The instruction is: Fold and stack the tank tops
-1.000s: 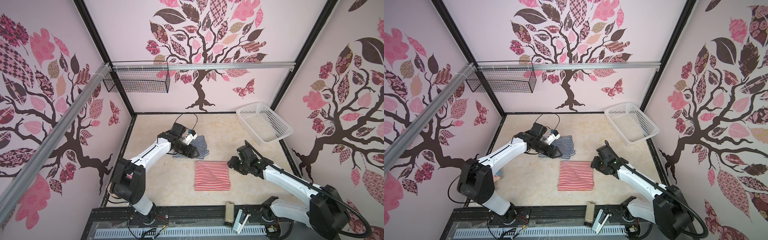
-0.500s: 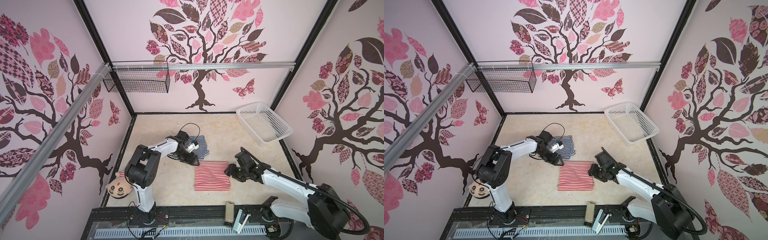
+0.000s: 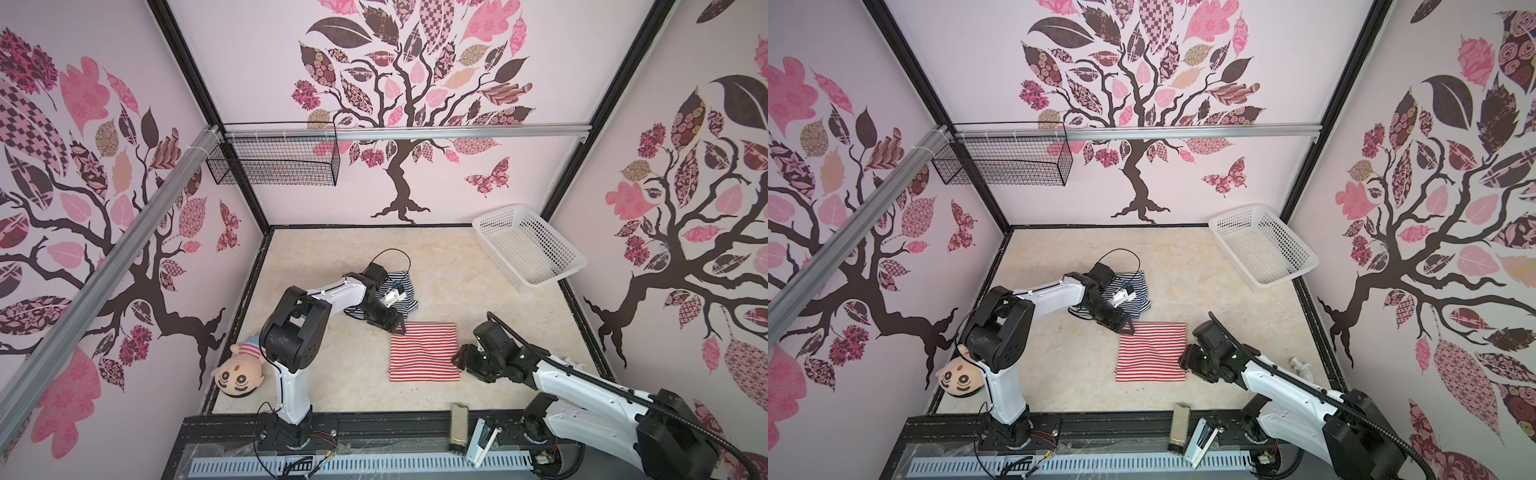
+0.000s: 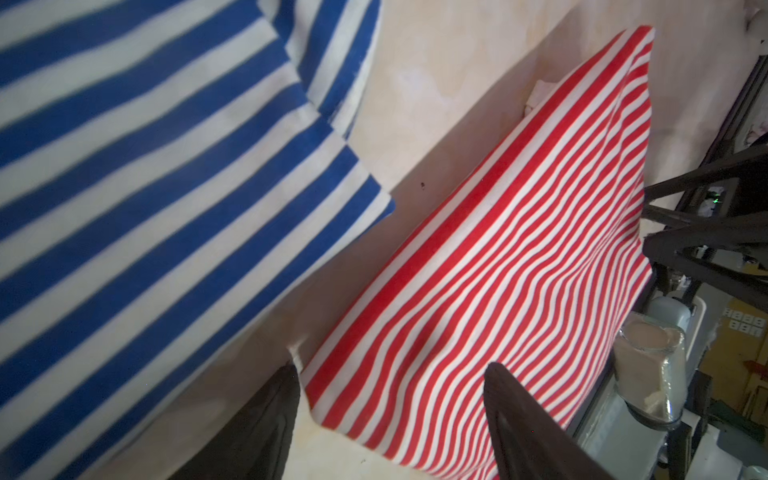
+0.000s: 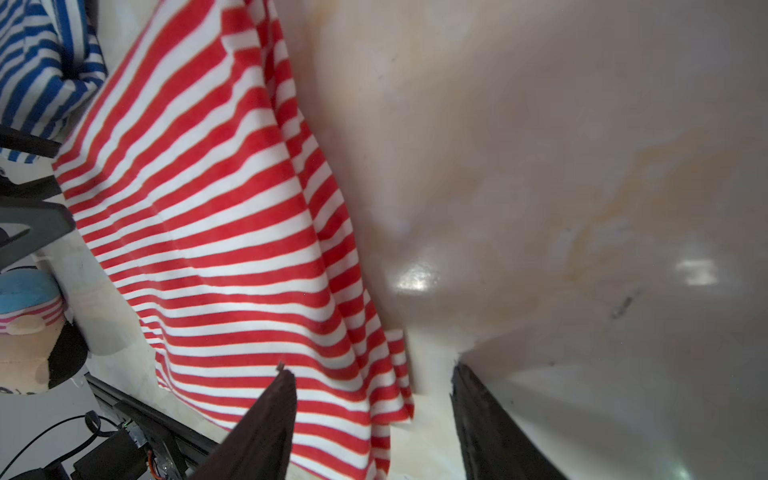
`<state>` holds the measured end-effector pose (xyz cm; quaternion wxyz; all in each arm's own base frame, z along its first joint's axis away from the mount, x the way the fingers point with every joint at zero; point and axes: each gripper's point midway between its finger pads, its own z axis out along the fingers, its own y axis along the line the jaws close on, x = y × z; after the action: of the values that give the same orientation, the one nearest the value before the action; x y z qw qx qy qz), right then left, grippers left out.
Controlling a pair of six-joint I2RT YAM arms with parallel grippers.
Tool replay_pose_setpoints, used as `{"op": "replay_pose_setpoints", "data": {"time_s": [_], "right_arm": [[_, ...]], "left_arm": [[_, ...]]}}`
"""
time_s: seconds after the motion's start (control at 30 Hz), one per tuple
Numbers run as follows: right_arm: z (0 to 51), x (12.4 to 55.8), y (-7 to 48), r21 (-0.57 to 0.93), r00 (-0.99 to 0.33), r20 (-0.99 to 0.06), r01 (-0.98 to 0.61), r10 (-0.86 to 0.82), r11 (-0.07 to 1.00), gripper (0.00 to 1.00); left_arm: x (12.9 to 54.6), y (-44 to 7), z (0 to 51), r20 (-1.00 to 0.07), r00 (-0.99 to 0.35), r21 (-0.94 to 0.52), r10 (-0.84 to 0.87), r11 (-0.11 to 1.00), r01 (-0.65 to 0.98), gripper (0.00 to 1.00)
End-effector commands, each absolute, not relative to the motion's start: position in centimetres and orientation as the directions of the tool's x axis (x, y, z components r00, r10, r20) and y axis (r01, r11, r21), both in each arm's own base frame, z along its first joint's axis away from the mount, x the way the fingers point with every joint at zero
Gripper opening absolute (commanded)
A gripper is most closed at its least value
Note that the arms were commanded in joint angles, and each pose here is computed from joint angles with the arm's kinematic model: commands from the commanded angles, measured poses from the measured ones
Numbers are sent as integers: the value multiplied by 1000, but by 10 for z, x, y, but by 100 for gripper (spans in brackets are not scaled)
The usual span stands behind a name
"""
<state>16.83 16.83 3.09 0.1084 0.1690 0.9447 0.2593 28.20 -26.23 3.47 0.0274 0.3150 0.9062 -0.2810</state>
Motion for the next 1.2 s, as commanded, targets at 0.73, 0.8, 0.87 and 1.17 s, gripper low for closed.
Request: {"op": "replay_pose_setpoints", "data": {"time_s": [0.73, 0.8, 0.87, 1.17], "right_arm": [[19, 161, 181, 551, -919, -85, 279, 385, 787, 45], [20, 163, 180, 551, -915, -92, 281, 393, 786, 38], [22, 165, 180, 555, -909, -103, 283, 403, 782, 33], [35, 177, 187, 600, -896, -131, 269, 424, 754, 9]], "left_arm": [[274, -266, 22, -177, -798, -513, 576, 638, 574, 23], [273, -267, 22, -177, -797, -522, 577, 632, 573, 22], [271, -268, 22, -175, -797, -532, 578, 626, 571, 21], [267, -273, 32, -184, -792, -568, 583, 594, 570, 0]]}}
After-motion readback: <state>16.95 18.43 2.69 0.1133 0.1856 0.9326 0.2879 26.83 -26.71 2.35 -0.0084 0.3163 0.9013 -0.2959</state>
